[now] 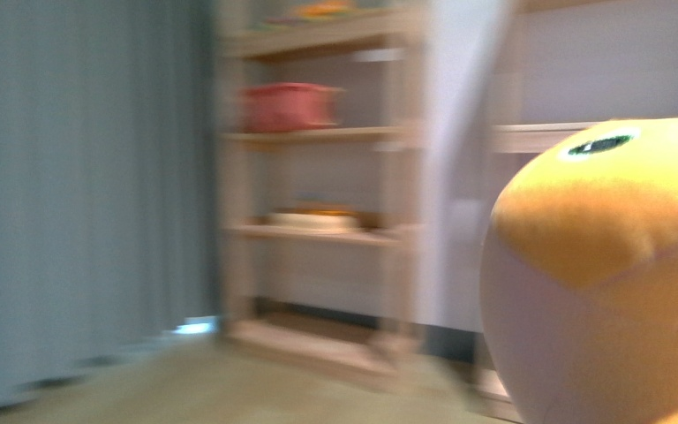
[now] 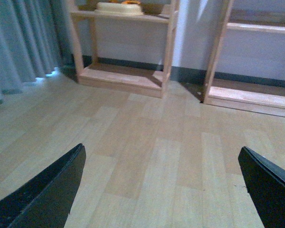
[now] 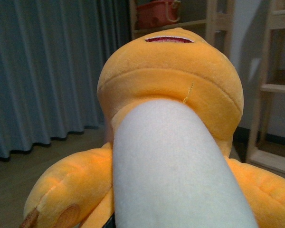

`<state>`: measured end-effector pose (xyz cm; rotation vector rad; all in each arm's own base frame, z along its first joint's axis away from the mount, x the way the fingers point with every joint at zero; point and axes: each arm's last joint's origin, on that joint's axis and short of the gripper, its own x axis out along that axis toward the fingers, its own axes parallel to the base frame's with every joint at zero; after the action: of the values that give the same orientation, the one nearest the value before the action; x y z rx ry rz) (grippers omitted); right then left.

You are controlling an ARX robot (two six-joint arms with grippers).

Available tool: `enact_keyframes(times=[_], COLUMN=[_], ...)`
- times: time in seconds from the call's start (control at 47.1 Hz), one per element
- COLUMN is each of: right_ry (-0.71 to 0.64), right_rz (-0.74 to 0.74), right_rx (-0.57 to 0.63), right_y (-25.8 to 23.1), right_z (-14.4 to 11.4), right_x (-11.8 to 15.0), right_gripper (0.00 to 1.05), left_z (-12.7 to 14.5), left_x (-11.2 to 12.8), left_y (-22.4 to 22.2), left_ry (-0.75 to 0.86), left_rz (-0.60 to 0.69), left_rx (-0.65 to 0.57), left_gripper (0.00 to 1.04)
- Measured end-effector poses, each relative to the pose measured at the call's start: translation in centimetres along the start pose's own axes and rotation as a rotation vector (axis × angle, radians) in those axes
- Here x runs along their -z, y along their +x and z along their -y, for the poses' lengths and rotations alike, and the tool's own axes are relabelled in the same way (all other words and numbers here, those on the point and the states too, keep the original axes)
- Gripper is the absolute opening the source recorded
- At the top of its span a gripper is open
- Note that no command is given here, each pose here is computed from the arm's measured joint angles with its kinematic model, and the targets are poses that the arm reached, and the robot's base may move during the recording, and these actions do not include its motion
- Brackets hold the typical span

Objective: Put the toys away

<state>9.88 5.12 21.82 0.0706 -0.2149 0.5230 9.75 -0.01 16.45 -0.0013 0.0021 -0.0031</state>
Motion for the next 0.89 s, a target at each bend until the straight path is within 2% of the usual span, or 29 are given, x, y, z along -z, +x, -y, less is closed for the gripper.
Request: enact_keyframes(times=[0.892], right_ry=[-0.001], right_rz=[0.003], right_rx=[0.002], right_y=[-0.03], right_z=[0.02], right_x=[-0.03], right_gripper=[0.11], left_z=[0.01], left_x=[-0.01], left_y=[0.00], left_ry=[0.000], left_rz=[0.001], left_rx=[-0.001], left_gripper=[0.98])
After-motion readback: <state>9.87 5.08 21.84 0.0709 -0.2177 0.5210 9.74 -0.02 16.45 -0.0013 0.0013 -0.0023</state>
